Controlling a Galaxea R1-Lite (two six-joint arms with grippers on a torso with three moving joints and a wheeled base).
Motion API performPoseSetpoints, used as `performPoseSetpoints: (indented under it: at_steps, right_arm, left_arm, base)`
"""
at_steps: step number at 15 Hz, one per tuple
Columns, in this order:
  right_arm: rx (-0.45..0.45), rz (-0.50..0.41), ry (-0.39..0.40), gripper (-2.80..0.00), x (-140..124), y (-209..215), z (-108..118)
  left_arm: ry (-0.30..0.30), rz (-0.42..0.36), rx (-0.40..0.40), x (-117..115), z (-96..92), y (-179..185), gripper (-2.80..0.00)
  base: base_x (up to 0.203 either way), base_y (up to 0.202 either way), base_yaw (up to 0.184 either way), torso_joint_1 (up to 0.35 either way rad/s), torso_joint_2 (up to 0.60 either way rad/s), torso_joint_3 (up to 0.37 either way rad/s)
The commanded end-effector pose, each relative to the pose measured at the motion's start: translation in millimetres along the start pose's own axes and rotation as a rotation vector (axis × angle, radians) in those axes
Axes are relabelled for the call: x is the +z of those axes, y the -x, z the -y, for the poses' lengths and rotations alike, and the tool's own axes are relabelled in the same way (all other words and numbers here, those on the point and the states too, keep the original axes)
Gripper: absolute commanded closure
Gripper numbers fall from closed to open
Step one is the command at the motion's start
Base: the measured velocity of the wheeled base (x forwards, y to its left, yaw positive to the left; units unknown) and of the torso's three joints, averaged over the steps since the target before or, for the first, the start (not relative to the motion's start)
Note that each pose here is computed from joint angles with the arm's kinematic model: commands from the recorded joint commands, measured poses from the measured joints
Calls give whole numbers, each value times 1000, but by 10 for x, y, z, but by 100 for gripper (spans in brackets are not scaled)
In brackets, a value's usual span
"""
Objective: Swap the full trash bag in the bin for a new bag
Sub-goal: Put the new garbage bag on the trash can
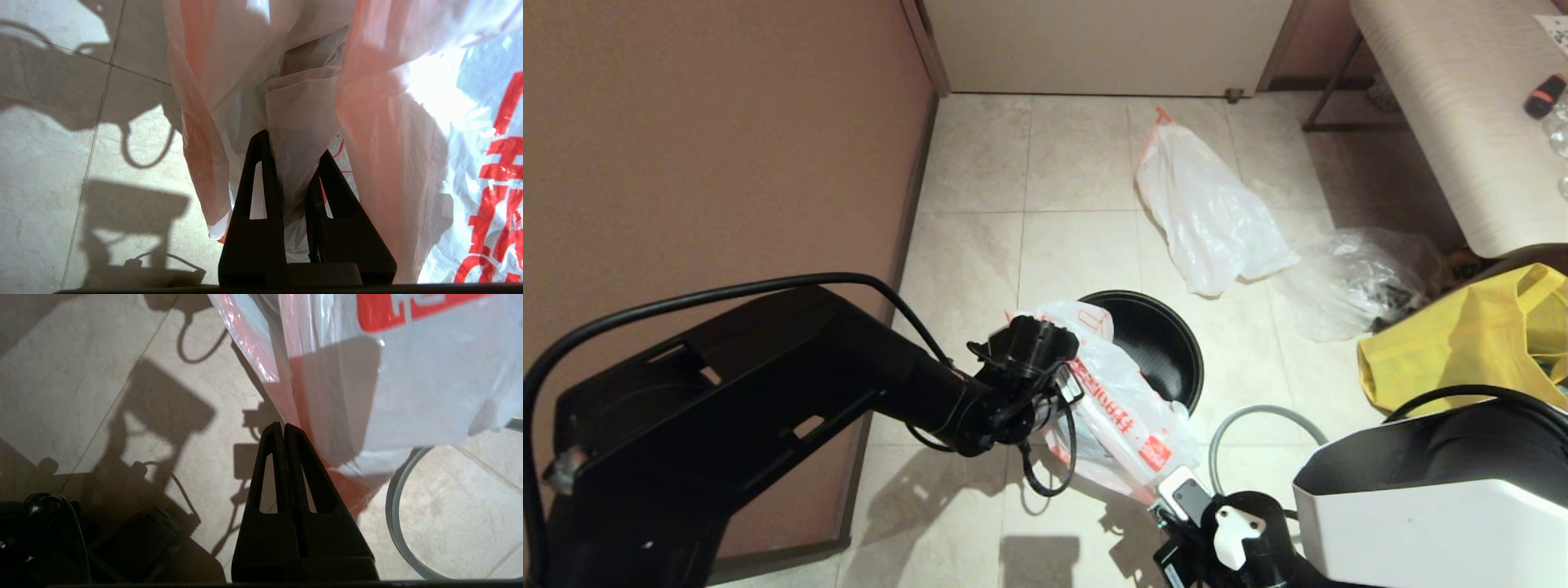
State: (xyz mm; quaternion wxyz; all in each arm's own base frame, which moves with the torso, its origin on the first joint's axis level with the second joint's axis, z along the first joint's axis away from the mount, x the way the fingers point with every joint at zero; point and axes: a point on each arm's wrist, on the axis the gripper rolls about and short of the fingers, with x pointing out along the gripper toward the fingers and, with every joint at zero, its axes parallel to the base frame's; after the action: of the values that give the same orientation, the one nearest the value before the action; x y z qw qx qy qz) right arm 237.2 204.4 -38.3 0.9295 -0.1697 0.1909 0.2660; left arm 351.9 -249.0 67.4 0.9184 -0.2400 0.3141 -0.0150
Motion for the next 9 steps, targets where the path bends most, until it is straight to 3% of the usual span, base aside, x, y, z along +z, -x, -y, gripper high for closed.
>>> performPoseSetpoints:
  at_steps: [1, 5, 9]
  right_arm:
    - [-5, 43, -3, 0, 17, -55, -19]
    - [-29, 67, -14, 0, 55, -136, 11]
    - [-212, 166, -77, 0, 277, -375, 304]
  left_arm:
    - [3, -3, 2, -14, -6, -12, 0]
    - [1, -23, -9, -32, -17, 22, 0]
    - [4, -23, -9, -18, -26, 33, 0]
  base:
    - [0, 0, 0, 0, 0, 0]
    - [0, 0, 0, 0, 0, 0]
    - [0, 0, 0, 0, 0, 0]
